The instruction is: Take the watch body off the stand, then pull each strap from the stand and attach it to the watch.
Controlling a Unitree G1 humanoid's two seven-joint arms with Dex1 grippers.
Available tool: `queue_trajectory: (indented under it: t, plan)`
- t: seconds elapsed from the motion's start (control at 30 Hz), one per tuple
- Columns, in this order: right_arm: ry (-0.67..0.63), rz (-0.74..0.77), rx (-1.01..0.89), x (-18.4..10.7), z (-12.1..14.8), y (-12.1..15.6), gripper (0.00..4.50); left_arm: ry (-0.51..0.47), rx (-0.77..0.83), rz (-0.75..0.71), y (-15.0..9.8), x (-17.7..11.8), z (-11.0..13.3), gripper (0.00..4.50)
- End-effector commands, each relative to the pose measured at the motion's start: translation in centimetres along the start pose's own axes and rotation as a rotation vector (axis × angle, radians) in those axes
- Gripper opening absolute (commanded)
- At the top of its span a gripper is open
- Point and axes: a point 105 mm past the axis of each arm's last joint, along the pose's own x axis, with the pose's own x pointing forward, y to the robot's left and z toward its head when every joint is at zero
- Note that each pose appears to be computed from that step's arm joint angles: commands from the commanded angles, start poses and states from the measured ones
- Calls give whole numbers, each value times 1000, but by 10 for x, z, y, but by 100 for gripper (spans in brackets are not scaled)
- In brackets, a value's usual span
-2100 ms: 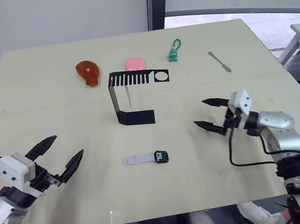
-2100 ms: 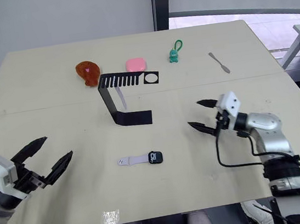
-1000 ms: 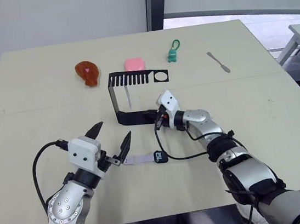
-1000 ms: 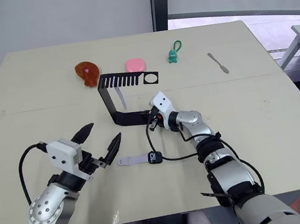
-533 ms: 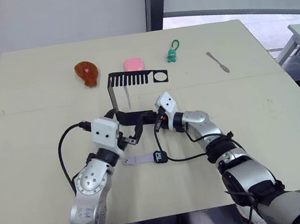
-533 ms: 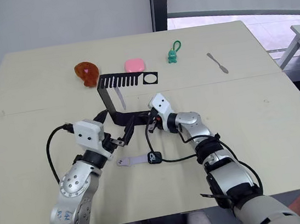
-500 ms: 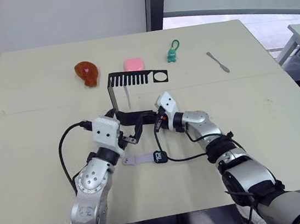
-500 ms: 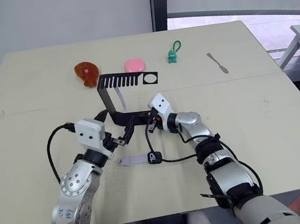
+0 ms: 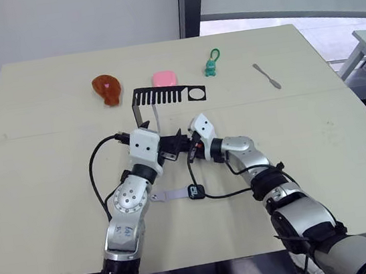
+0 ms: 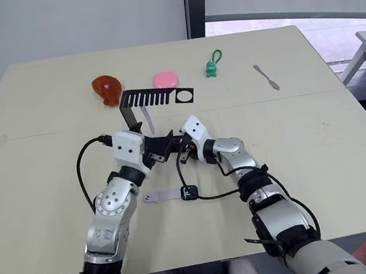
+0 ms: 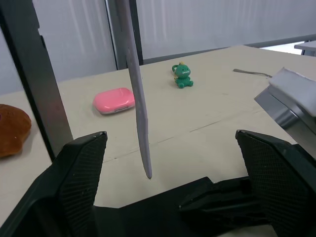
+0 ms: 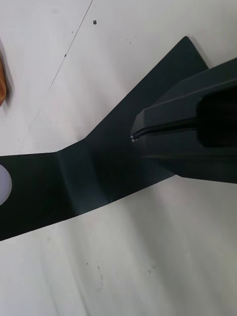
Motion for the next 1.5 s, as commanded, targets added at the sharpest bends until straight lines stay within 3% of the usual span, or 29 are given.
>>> queue_trajectory:
  t: [0.03,0.23,0.33,0.57,0.6,1.5]
  plan:
    - [90,31,54,-2,-30,12,4,-54,5,22,0,6,12,450]
    - [95,34,55,-2,-31,13,4,-61,10,64,7,12,13,450]
    - [98,34,56,-2,-32,13,0,-69,8,77,11,14,14,374]
    - [104,37,62,-3,-35,15,0,-87,19,94,13,14,16,25]
    - [106,37,63,-3,-36,16,0,-88,19,95,13,14,16,11]
    - [109,-13,120,-2,-39,13,0,-176,16,53,11,-6,30,11]
